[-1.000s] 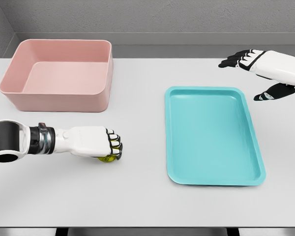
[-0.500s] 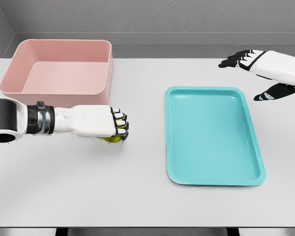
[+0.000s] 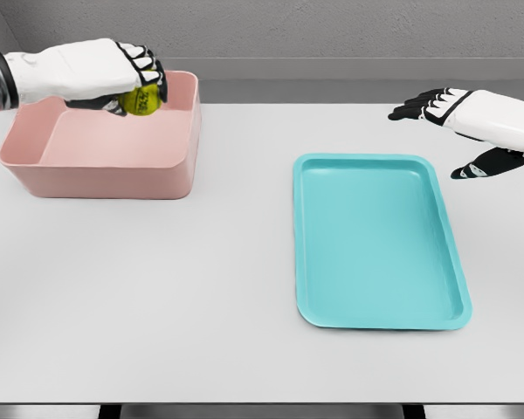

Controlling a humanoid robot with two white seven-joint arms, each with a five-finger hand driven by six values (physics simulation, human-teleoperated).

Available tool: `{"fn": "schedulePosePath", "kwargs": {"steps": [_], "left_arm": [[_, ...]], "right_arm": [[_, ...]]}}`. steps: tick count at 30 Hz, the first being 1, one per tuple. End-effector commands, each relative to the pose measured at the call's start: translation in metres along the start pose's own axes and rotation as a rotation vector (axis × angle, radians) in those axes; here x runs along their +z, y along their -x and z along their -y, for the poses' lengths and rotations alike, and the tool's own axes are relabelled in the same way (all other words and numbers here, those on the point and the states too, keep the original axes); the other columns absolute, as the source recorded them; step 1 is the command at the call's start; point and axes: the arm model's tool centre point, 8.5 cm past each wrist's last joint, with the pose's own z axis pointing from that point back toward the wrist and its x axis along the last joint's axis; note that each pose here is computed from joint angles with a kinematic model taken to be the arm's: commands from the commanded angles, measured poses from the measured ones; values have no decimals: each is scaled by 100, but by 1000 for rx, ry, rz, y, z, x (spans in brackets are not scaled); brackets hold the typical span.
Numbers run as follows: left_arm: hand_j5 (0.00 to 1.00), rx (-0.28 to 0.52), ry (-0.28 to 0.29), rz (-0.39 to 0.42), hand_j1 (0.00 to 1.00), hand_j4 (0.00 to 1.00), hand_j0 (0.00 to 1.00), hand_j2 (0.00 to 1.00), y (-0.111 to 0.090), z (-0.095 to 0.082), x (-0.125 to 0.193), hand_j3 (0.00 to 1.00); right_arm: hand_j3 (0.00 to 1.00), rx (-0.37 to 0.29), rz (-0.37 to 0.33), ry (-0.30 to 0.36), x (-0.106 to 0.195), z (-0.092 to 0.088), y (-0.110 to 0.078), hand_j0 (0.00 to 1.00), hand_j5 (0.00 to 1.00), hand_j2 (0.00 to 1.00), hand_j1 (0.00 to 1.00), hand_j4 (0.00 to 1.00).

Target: Put the tennis from the blue tray into the pink basket with both arms

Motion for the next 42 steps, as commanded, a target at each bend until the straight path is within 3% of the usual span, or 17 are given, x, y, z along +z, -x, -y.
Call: {"fn": "schedulePosePath", "kwargs": {"steps": [1, 3, 7, 11, 13, 14, 17, 21, 23, 25, 29, 34, 37, 42], "left_arm": [[24, 147, 50, -90, 24, 24, 24, 24, 34, 40, -2, 24], [26, 220, 83, -148, 26, 26, 26, 26, 53, 62, 2, 26], [27, 286, 127, -174, 27, 27, 27, 27, 59, 86, -9, 27], [33, 319, 148, -189, 33, 33, 33, 33, 63, 93, -20, 33], [70, 321, 143, -181, 70, 70, 70, 70, 61, 91, -26, 70], [100, 321, 141, -176, 100, 100, 100, 100, 59, 91, -28, 100], [100, 295, 165, -180, 100, 100, 100, 100, 58, 92, -32, 100], [100, 300, 136, -181, 100, 100, 100, 100, 60, 86, -30, 100], [100, 300, 55, -130, 100, 100, 100, 100, 53, 62, -31, 100], [100, 251, -9, -73, 100, 100, 100, 100, 41, 36, -18, 100], [100, 197, -74, 11, 100, 100, 100, 100, 17, 11, 23, 100], [100, 253, -32, 55, 100, 100, 100, 100, -5, 41, 58, 100], [100, 307, -22, 14, 100, 100, 100, 100, -3, 65, 80, 100], [100, 285, -10, 51, 100, 100, 100, 100, -19, 65, 83, 100]], "right_arm": [[100, -4, 0, 3, 0, 1, 0, 100, 100, 100, 100, 100], [100, -5, 1, 2, 0, 0, 0, 100, 100, 100, 100, 100], [100, -5, 1, 2, 0, 0, 0, 100, 100, 100, 100, 100], [100, -5, -1, 2, 0, 0, 0, 100, 100, 100, 100, 100], [100, -5, -1, 2, 0, 0, 0, 100, 100, 100, 100, 100], [100, -5, -1, 2, 0, 0, 0, 100, 100, 100, 100, 100], [100, -5, -1, 2, 0, 0, 0, 100, 100, 100, 100, 100], [100, -7, -3, 1, 1, 0, 1, 100, 100, 100, 100, 100], [100, -7, -3, 1, 1, 0, 1, 100, 100, 100, 100, 100], [100, -7, -3, 1, 1, 0, 1, 100, 100, 100, 100, 100], [100, -7, -3, 1, 1, 0, 1, 100, 100, 100, 100, 100], [100, -6, -2, 1, 0, 0, 1, 100, 100, 100, 100, 100], [100, -6, -2, 3, 0, 0, 1, 100, 100, 100, 100, 100], [100, -7, -3, 1, 1, 0, 1, 100, 100, 100, 100, 100]]}}
